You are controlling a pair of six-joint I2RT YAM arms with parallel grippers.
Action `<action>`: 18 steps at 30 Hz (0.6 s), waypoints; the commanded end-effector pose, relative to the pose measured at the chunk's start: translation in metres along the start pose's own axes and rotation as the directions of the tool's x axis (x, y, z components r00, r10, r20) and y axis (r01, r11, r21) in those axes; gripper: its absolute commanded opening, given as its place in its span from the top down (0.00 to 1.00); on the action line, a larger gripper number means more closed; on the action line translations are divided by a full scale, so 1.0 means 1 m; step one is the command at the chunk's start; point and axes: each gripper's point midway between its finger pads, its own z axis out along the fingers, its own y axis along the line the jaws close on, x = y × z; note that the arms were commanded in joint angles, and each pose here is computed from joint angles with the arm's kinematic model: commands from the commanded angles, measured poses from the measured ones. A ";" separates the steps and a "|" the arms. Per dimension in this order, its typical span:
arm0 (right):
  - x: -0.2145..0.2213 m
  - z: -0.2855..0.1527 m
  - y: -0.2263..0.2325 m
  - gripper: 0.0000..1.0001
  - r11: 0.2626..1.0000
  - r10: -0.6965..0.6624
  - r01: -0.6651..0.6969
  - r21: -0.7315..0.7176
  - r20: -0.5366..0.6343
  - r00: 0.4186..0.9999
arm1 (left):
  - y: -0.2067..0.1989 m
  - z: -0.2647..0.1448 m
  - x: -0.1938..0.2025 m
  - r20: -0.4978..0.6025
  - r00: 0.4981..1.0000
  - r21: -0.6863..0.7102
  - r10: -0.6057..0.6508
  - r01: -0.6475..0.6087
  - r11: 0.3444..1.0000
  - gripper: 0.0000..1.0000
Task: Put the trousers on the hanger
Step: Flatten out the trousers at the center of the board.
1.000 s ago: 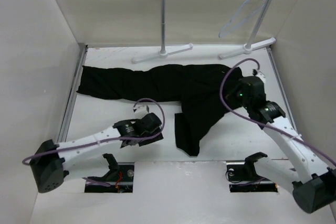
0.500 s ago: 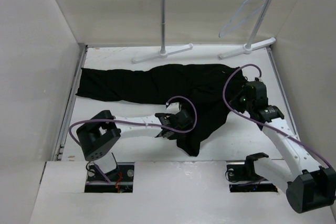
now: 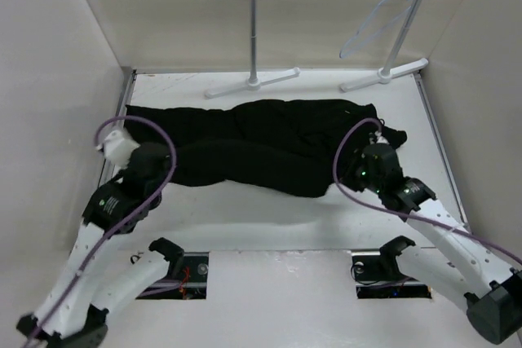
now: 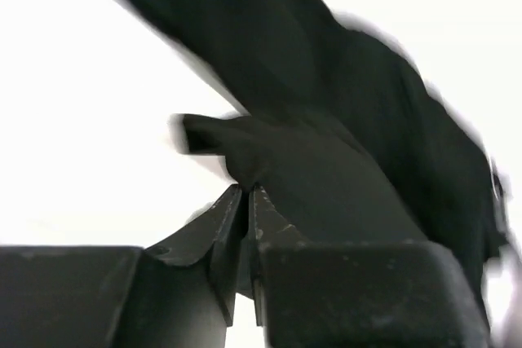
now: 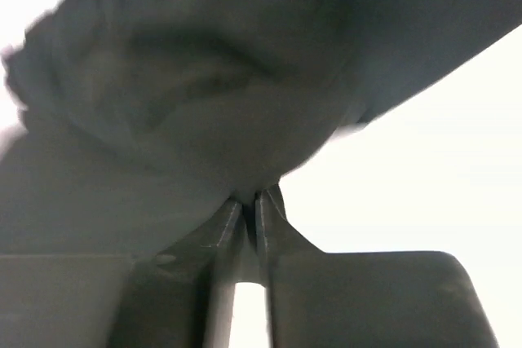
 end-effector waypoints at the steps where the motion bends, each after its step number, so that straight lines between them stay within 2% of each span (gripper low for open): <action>1: 0.057 -0.006 0.005 0.73 0.998 -0.056 0.052 -0.027 -0.155 0.986 | 0.138 -0.021 -0.014 -0.046 0.976 -0.489 0.215 -0.209 0.847 0.91; 3: 0.074 -0.011 0.012 0.42 0.992 -0.122 0.114 -0.052 -0.199 0.972 | 0.160 -0.018 -0.018 -0.030 0.983 -0.574 0.180 -0.164 0.802 0.80; 4: 0.070 -0.013 0.013 0.32 0.989 -0.143 0.136 -0.051 -0.187 0.972 | 0.168 -0.017 -0.022 0.001 0.989 -0.608 0.149 -0.118 0.785 0.74; 6: 0.035 -0.013 0.010 0.21 0.993 -0.116 0.115 -0.017 -0.077 0.990 | 0.178 -0.011 -0.036 0.097 0.993 -0.645 0.074 0.006 0.764 0.58; 8: -0.010 -0.008 0.002 0.21 0.998 -0.065 0.064 0.028 0.040 0.997 | 0.173 -0.003 -0.049 0.183 0.983 -0.608 -0.014 0.124 0.784 0.51; 11: -0.071 0.005 -0.032 0.30 0.988 0.044 -0.070 0.140 0.178 0.983 | 0.155 0.004 -0.074 0.261 0.959 -0.517 -0.107 0.233 0.824 0.46; 12: -0.091 0.010 -0.047 0.34 0.976 0.088 -0.130 0.174 0.228 0.970 | 0.148 0.009 -0.078 0.258 0.958 -0.495 -0.122 0.239 0.835 0.46; 15: -0.139 0.022 -0.094 0.61 0.928 0.174 -0.274 0.252 0.357 0.918 | 0.127 0.033 -0.083 0.214 0.968 -0.455 -0.134 0.220 0.863 0.46; 17: -0.155 0.033 -0.125 0.62 0.887 0.208 -0.341 0.313 0.387 0.898 | 0.110 0.052 -0.085 0.192 0.975 -0.437 -0.109 0.184 0.880 0.46; 18: -0.162 0.038 -0.139 0.59 0.868 0.216 -0.363 0.338 0.401 0.890 | 0.102 0.065 -0.087 0.189 0.977 -0.426 -0.098 0.172 0.888 0.45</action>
